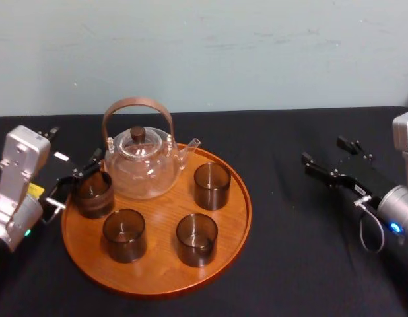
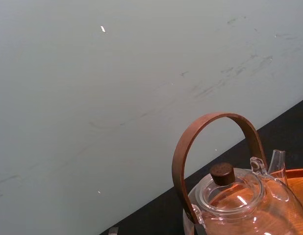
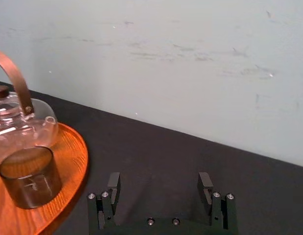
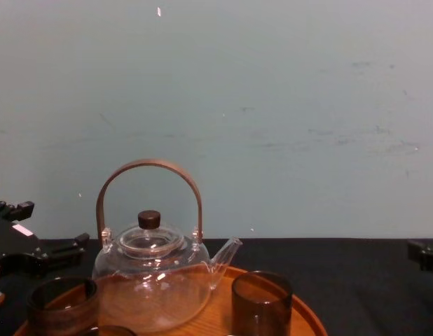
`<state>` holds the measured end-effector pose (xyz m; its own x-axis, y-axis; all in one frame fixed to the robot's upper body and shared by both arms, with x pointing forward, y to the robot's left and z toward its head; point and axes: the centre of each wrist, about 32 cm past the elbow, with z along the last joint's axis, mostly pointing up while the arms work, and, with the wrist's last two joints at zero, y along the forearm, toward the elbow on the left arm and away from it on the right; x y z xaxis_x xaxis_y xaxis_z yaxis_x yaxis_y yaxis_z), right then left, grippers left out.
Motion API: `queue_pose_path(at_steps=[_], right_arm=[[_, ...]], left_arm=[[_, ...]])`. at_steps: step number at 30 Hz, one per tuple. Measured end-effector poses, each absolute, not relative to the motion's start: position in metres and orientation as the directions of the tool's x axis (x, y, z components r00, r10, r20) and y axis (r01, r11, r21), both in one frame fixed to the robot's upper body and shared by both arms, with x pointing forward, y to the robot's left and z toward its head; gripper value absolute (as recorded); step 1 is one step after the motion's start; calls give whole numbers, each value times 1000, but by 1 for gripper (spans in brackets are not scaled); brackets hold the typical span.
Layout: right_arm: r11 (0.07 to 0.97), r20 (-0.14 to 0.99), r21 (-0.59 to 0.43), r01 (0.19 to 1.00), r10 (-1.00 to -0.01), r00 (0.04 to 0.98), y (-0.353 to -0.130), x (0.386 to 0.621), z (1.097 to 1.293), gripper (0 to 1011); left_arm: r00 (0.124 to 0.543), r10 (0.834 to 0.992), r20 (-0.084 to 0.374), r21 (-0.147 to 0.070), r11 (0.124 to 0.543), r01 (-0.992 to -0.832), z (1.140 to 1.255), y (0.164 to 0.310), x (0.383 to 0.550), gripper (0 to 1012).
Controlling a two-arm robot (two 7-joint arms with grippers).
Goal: Pick up the glass from the table and place it on the tray.
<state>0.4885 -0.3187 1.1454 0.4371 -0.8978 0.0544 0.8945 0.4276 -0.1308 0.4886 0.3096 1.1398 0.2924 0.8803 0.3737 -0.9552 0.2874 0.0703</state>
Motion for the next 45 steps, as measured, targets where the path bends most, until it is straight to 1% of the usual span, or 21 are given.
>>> queue_pose_path(at_steps=[10, 45], right_arm=[[406, 48, -147, 902, -908, 417, -318, 489, 1136, 1002], [405, 47, -153, 901, -908, 416, -317, 490, 1136, 1003]], left_arm=[[292, 880, 374, 70, 287, -955, 1140, 310, 489, 1001], [292, 880, 374, 70, 287, -955, 1140, 310, 489, 1001]])
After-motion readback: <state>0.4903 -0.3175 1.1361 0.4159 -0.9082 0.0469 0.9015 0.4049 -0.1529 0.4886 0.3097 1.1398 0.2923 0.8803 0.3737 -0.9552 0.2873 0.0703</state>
